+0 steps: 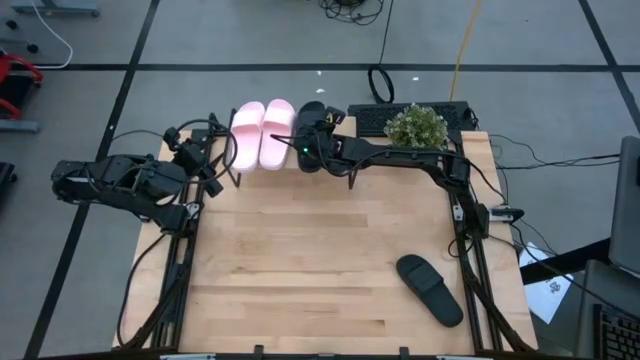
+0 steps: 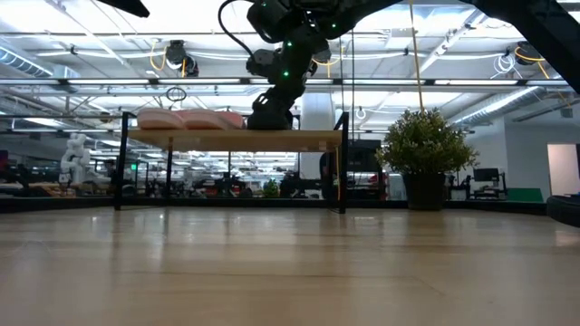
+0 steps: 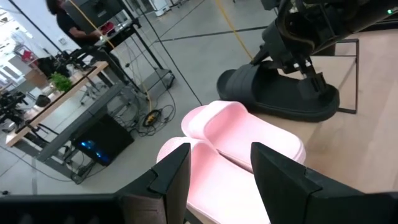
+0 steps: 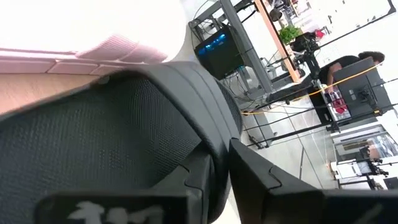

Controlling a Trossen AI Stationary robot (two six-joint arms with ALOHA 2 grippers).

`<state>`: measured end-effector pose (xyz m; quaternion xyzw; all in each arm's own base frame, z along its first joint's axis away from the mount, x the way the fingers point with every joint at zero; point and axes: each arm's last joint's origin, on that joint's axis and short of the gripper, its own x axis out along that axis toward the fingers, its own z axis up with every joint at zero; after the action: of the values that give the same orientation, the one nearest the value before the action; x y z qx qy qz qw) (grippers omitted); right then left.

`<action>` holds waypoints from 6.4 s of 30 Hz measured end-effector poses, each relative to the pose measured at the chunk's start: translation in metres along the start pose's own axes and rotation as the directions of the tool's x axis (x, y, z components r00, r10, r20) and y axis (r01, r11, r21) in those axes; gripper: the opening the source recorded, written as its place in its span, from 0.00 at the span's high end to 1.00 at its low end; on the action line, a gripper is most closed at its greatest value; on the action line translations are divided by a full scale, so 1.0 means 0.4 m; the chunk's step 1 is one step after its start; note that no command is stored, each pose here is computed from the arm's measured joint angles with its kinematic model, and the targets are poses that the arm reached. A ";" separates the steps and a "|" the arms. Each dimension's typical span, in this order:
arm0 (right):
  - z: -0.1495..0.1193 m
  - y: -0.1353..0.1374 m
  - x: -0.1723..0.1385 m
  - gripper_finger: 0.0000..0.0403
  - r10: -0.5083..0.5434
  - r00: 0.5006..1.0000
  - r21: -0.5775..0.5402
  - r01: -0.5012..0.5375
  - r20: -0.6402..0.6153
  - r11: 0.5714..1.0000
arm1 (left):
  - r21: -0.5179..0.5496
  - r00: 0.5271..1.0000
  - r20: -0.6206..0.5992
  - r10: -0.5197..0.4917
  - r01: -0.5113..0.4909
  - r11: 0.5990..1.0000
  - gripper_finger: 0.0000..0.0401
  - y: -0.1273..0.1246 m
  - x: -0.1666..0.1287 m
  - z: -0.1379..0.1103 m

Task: Pick and place slides into the shelf
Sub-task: Put the top black slides on the shelf, then put the black slides on the shelf

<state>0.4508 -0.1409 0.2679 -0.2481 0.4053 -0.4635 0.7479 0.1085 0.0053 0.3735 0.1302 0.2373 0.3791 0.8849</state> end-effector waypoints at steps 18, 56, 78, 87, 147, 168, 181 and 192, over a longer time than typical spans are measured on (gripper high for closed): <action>0.013 0.006 -0.007 0.80 0.067 0.996 0.032 -0.069 0.061 0.997 | 0.004 1.000 0.000 0.000 0.000 1.000 0.56 0.000 0.000 0.000; 0.039 0.052 -0.084 0.48 0.050 0.992 -0.065 -0.043 0.119 0.997 | 0.002 1.000 -0.001 -0.002 0.002 1.000 0.56 0.000 0.000 0.000; 0.036 0.008 -0.031 0.48 -0.020 0.995 -0.080 0.028 0.099 0.996 | 0.014 1.000 -0.021 -0.002 0.002 1.000 0.56 0.000 0.000 -0.008; 0.049 -0.010 -0.021 0.48 -0.051 0.989 -0.082 0.062 0.136 0.995 | 0.012 1.000 -0.023 -0.001 0.001 1.000 0.56 0.000 0.000 -0.008; 0.072 -0.063 0.012 0.48 -0.108 0.968 -0.080 0.129 0.226 0.988 | 0.013 1.000 -0.026 -0.001 0.001 1.000 0.56 0.001 0.000 -0.010; 0.146 -0.055 -0.164 0.48 -0.398 0.891 -0.229 0.443 0.218 0.867 | 0.014 0.999 -0.041 0.001 -0.001 1.000 0.56 0.001 0.000 -0.015; 0.138 0.091 -0.530 0.48 -0.217 0.905 -0.452 0.378 0.367 0.808 | 0.003 0.994 -0.113 0.012 -0.012 1.000 0.56 0.006 -0.002 -0.041; 0.070 -0.001 -0.848 0.48 -0.076 0.841 -0.348 0.301 0.535 0.888 | -0.025 0.991 -0.130 -0.015 0.012 1.000 0.56 0.005 -0.003 -0.046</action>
<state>0.3922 0.1622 0.4111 -0.5550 0.2567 -0.3567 0.7063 0.0971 0.0067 0.3591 0.0929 0.2909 0.3834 0.8716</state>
